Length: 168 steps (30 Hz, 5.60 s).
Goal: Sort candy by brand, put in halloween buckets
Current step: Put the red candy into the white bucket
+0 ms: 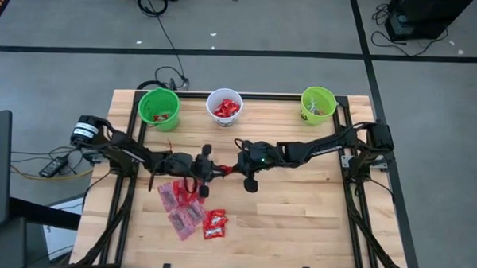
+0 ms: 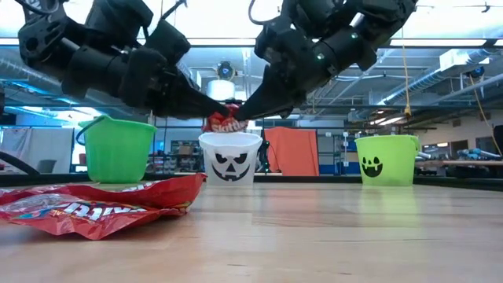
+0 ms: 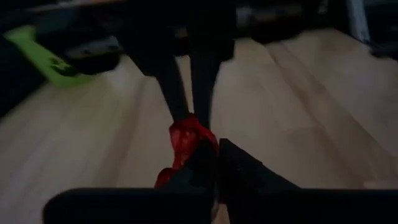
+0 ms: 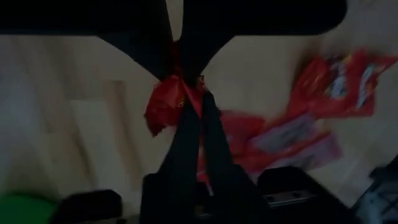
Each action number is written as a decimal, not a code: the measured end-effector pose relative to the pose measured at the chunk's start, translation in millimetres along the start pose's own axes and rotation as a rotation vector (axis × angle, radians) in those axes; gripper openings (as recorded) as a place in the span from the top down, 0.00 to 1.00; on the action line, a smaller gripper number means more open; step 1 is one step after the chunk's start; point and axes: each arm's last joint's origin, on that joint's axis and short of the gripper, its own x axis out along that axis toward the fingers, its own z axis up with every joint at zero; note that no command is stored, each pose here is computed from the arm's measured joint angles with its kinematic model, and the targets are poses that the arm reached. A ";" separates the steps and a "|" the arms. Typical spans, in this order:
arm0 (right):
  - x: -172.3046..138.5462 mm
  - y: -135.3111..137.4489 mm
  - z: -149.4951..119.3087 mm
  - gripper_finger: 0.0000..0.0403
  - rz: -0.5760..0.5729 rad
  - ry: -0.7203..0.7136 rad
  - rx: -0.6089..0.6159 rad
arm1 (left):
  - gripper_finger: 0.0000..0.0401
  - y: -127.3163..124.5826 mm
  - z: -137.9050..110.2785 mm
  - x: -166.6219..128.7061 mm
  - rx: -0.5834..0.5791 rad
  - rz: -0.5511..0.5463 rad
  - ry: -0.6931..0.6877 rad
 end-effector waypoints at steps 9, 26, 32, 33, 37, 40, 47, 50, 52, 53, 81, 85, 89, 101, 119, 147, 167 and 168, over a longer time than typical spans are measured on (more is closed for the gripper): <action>-9.6 -61.2 20.7 0.95 -0.254 -0.136 0.128 | 0.69 12.8 11.6 -28.9 -0.029 0.155 -0.046; -55.2 -167.8 61.8 0.89 -0.530 -0.271 0.222 | 0.58 12.9 5.9 -38.6 -0.009 0.071 0.029; -58.2 -172.3 64.0 0.74 -0.521 -0.306 0.217 | 0.58 12.9 5.5 -38.7 -0.010 0.070 0.033; -58.3 -172.0 65.1 0.71 -0.508 -0.317 0.212 | 0.58 12.9 5.1 -38.7 -0.010 0.070 0.038; -59.2 -172.6 67.0 0.58 -0.492 -0.339 0.209 | 0.58 11.4 4.7 -38.6 -0.007 0.024 0.040; -58.6 -171.8 66.4 0.49 -0.475 -0.339 0.237 | 0.58 9.5 4.5 -38.6 -0.007 -0.043 0.038; -46.7 -151.4 57.8 0.39 -0.228 -0.208 0.253 | 0.58 0.4 -5.5 -38.0 -0.007 -0.305 0.105; -39.5 -136.0 51.3 0.38 -0.172 -0.112 0.255 | 0.58 -3.3 -13.3 -35.3 -0.008 -0.343 0.148; -34.8 -124.0 47.6 0.39 -0.147 -0.050 0.232 | 0.58 -6.2 -17.2 -33.7 -0.008 -0.373 0.164; -32.6 -117.7 46.2 0.39 -0.134 -0.027 0.224 | 0.58 -8.1 -18.6 -33.1 -0.010 -0.396 0.168; -10.7 46.3 20.4 0.40 -0.100 0.264 0.094 | 0.58 -81.9 -49.0 -13.2 -0.222 -0.509 0.152; -11.3 55.3 18.8 0.40 -0.082 0.271 0.073 | 0.58 -90.2 -55.3 -0.2 -0.217 -0.472 0.173; -12.0 61.6 16.8 0.40 -0.071 0.284 0.059 | 0.58 -94.2 -59.8 11.3 -0.248 -0.420 0.187; -14.2 74.7 10.2 0.44 -0.075 0.320 0.030 | 0.97 -89.6 -57.6 14.9 -0.319 -0.297 0.155; -4.4 83.0 -10.6 0.56 0.121 0.157 0.033 | 0.99 -79.7 -32.7 17.2 -0.250 -0.126 -0.128; -2.3 57.6 -10.3 0.99 -0.029 0.169 0.124 | 0.63 -69.2 -35.7 -0.4 -0.380 -0.099 -0.216; -20.6 -78.3 37.3 1.00 -0.288 0.092 0.211 | 0.56 -49.3 -48.7 -43.3 -0.442 -0.013 -0.192; -23.3 -85.4 41.8 1.00 -0.302 0.079 0.210 | 0.56 -49.4 -48.5 -42.9 -0.442 -0.013 -0.192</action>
